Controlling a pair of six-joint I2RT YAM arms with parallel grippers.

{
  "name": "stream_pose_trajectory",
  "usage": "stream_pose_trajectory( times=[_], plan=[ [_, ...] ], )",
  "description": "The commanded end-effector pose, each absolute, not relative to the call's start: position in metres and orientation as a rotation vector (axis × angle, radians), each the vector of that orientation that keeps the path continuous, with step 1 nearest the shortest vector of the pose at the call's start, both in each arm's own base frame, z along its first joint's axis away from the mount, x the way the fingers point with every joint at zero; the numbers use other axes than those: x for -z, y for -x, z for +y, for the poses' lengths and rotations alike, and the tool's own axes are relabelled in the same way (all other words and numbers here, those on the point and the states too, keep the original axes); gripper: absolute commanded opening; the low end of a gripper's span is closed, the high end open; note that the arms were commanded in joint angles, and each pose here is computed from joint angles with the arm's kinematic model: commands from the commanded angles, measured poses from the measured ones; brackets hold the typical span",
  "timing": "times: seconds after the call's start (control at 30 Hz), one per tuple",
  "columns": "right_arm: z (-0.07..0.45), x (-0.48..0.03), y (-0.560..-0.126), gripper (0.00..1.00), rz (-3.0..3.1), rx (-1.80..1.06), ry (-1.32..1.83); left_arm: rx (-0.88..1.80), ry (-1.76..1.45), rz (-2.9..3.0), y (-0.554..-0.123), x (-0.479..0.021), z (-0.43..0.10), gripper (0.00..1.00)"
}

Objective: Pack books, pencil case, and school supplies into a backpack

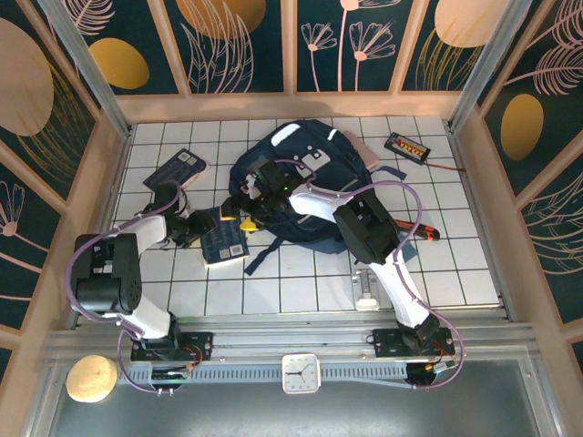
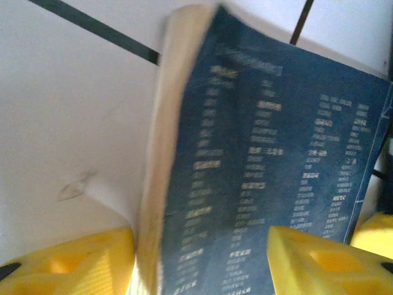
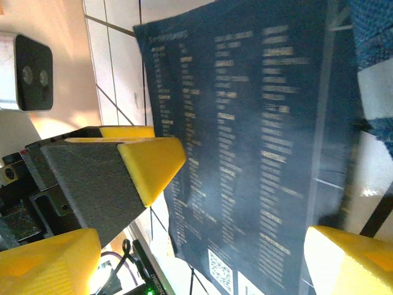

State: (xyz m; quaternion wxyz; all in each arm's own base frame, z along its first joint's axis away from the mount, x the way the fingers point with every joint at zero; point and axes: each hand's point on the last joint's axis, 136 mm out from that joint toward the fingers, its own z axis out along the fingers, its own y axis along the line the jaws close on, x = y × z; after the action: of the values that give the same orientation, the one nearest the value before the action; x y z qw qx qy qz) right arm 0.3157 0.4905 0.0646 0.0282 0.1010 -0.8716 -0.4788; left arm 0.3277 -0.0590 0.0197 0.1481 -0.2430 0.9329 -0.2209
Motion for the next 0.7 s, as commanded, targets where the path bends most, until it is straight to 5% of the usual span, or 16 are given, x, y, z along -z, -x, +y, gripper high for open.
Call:
stream_pose_trajectory(
  times=[0.0, 0.17, 0.23, 0.27, 0.67],
  plan=[
    [0.487, -0.013, -0.294, 0.87, -2.684, 1.313, -0.252, 1.031, 0.544, 2.688, -0.323, -0.020, -0.127, 0.54],
    [0.486, -0.010, -0.292, 0.87, -2.681, 1.303, -0.254, 1.040, 0.538, 2.722, -0.318, -0.011, -0.133, 0.33],
    [0.486, -0.008, -0.292, 0.87, -2.678, 1.305, -0.257, 1.047, 0.541, 2.740, -0.314, -0.005, -0.134, 0.05],
    [0.486, -0.008, -0.291, 0.87, -2.677, 1.306, -0.259, 1.040, 0.540, 2.744, -0.313, -0.005, -0.134, 0.00],
    [0.448, -0.077, -0.315, 0.98, -2.912, 1.255, -0.323, 1.040, 0.413, 2.584, -0.336, -0.102, -0.124, 0.00]
  ],
)
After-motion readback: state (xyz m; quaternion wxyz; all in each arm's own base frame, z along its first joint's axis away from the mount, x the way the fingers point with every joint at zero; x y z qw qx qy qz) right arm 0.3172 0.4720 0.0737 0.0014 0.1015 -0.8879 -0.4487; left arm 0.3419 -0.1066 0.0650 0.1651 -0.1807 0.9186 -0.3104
